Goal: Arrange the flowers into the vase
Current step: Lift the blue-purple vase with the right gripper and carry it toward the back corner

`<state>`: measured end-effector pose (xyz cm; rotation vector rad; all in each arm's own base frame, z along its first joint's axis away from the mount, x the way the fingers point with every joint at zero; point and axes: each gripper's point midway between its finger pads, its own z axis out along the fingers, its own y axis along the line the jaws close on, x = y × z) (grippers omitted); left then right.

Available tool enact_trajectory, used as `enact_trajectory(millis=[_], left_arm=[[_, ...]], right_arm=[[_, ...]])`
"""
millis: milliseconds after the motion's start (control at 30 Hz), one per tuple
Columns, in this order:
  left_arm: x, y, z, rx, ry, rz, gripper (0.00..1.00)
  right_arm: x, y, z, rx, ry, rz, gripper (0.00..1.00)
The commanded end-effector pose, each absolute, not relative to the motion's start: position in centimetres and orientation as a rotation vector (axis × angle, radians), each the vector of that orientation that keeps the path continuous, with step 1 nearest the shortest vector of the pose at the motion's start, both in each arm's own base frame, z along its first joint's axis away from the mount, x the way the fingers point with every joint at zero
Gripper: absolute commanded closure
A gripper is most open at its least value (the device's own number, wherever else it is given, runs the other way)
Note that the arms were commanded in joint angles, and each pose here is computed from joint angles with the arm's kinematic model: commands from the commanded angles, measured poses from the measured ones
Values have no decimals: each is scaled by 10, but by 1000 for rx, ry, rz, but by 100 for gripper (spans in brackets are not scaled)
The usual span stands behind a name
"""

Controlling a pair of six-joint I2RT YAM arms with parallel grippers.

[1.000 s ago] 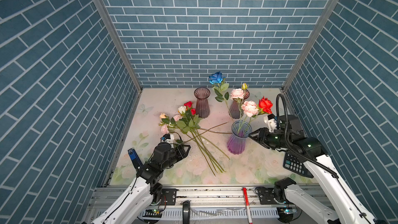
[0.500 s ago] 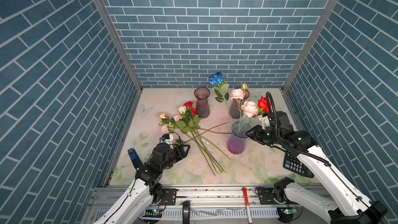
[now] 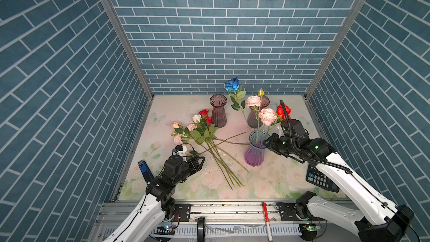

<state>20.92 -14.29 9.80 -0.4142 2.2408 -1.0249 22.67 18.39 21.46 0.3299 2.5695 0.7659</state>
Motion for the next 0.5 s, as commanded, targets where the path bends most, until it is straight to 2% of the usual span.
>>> enact_trajectory(millis=[0,33,67,267,300,367,467], left_arm=[[207,-139,91,-414,2256,-1005,41],[206,-139,91,-412,2255,-1008,41],[206,-139,91,-414,2254,-1006,41],[206,-137,92,-418,2243,-1017,41],[206,-137,91,-421,2244,-1018,41],[206,-137,91,-422,2242,-1018,41],[208,-135,93,-424,2231,-1020,41]], right_arm=[[225,177,209,369,2598,665,76],[225,177,208,372,2598,652,77],[225,176,208,374,2600,639,82],[227,172,209,387,2603,598,86],[226,172,210,380,2606,597,92],[227,173,213,380,2606,596,98],[228,173,219,371,2609,595,100]])
